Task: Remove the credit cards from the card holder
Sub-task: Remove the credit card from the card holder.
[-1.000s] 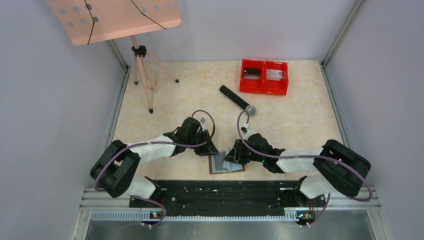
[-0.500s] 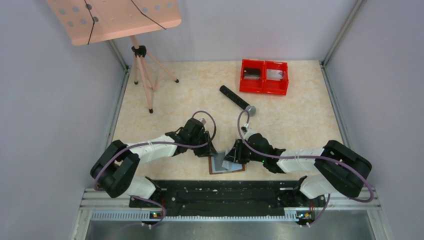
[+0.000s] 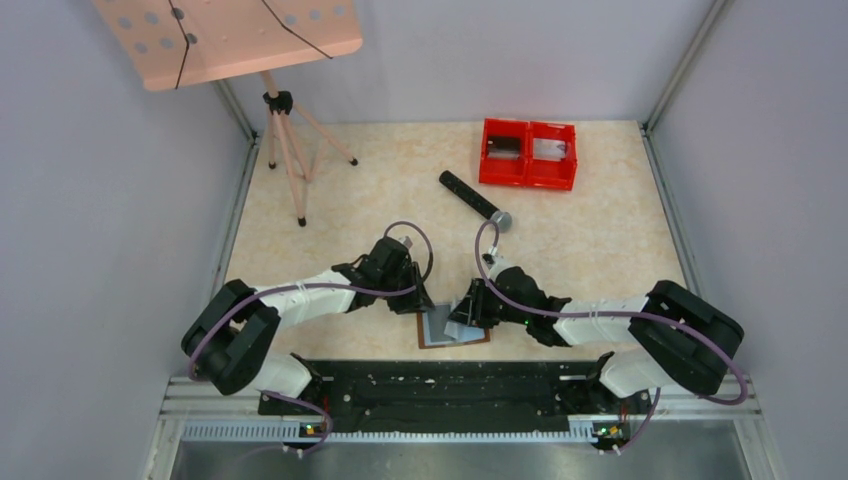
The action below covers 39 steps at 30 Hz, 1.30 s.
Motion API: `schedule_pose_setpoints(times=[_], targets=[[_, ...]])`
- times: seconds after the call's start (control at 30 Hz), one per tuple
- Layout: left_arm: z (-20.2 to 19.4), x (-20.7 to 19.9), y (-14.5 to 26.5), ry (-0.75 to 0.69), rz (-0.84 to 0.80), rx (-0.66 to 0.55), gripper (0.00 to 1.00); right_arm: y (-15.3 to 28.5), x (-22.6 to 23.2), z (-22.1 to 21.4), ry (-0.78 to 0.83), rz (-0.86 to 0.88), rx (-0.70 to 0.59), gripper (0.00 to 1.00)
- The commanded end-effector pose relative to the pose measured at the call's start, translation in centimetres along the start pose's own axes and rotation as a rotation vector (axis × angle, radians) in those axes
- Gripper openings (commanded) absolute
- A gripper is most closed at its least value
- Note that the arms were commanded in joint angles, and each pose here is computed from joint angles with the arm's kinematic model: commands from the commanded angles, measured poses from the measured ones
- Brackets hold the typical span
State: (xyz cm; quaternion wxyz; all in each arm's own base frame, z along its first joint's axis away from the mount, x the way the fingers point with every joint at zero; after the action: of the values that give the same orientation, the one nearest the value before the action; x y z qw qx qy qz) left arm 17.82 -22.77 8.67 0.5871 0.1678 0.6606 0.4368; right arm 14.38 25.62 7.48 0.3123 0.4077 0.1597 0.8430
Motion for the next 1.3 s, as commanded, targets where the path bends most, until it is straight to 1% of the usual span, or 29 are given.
schedule_pose_setpoints(times=[0.0,0.6,0.8,1.27], targets=[[0.5,-1.0,-0.1,-0.032,-0.013,-0.020,0.34,0.3,0.4,1.1,0.004,0.014,-0.054,0.31],[0.5,-1.1,0.3,-0.054,0.031,-0.044,0.35,0.3,0.4,1.2,0.005,0.008,-0.055,0.31],[0.1,-1.3,-0.3,-0.047,0.001,-0.015,0.35,0.3,0.3,1.1,0.004,0.007,-0.053,0.31],[-0.2,-1.5,-0.7,-0.044,-0.008,0.000,0.35,0.3,0.2,1.0,0.003,0.005,-0.049,0.31]])
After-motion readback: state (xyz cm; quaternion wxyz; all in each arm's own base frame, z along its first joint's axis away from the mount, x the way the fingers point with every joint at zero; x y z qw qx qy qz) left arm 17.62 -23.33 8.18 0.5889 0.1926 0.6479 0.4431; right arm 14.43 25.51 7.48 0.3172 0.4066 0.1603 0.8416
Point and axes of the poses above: each gripper's point midway between its finger pads, its own y axis back along the fingers, its own x axis along the line the jaws close on, z = x × y, the point moved 6 cm from there along y, back along the fingers, and after that the axes turned 15 degrees about y, right-handed, at the moved point
